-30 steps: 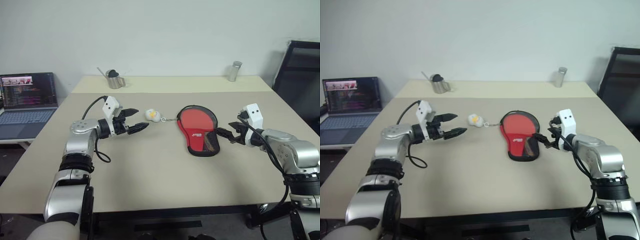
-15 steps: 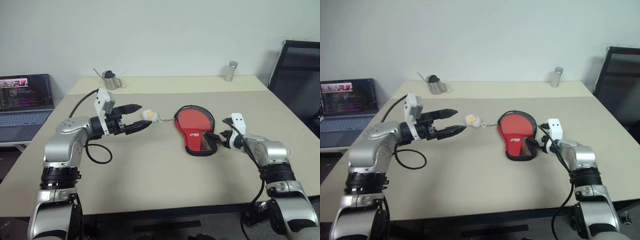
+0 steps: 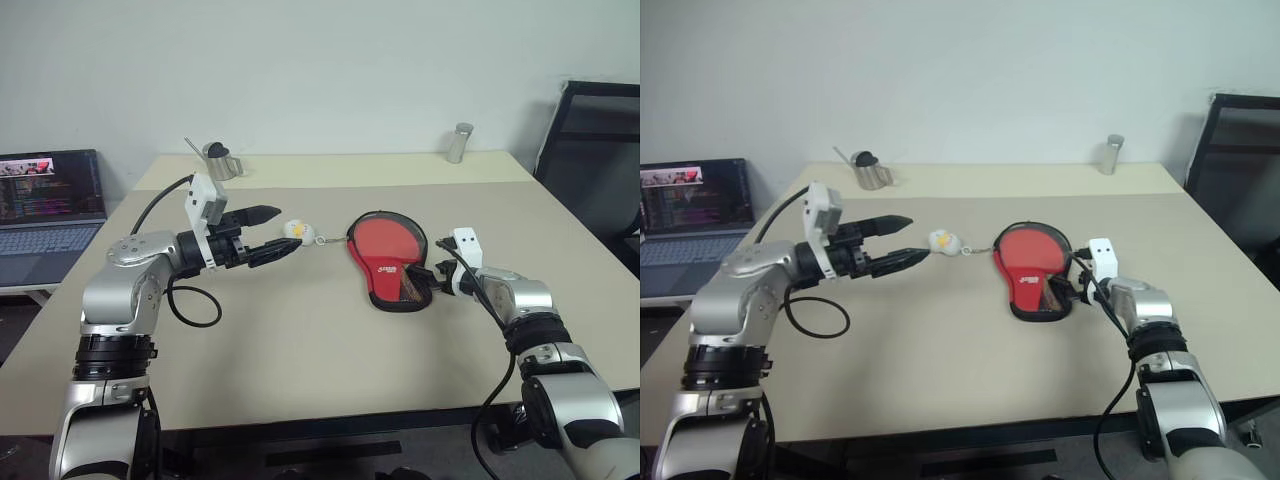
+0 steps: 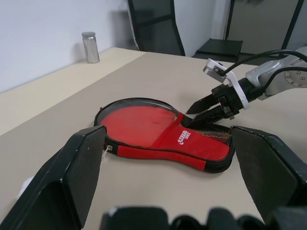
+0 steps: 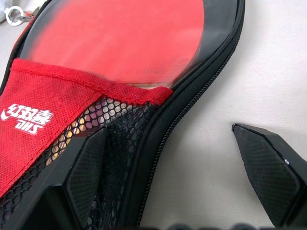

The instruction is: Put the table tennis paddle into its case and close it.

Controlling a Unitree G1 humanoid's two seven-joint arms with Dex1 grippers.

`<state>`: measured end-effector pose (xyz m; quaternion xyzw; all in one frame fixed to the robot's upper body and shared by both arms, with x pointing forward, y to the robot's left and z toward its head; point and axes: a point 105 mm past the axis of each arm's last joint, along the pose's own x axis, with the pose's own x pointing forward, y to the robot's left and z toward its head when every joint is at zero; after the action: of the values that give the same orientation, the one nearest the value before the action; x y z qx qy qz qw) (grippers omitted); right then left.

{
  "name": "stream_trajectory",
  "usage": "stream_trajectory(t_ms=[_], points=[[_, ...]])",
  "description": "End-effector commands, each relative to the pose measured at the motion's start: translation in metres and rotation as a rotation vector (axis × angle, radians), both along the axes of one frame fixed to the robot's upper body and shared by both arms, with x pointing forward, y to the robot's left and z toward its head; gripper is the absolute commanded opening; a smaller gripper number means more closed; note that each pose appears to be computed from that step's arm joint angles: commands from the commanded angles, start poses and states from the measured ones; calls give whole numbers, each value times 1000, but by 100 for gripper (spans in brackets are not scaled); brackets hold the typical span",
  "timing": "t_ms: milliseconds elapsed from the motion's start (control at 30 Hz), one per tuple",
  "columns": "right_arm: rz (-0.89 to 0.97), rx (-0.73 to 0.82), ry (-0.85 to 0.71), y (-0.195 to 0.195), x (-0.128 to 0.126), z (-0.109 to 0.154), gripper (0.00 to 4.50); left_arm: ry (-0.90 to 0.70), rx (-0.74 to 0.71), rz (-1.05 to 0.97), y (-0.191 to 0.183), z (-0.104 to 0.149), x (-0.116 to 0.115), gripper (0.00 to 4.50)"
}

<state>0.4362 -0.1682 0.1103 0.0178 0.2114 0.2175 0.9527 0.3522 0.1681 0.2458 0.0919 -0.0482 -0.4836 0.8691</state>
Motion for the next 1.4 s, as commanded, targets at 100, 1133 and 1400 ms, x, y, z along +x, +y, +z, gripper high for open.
stream_trajectory(t_ms=[100, 1133, 1400], points=[[80, -17, 25, 19, -3, -7, 293, -65, 23, -15, -2, 13, -6, 450], [328, 95, -34, 115, -41, 37, 2, 117, 157, -94, 26, -30, -40, 450], [291, 149, 81, 119, -75, 15, 2, 176, 201, -106, 29, -48, -57, 450]])
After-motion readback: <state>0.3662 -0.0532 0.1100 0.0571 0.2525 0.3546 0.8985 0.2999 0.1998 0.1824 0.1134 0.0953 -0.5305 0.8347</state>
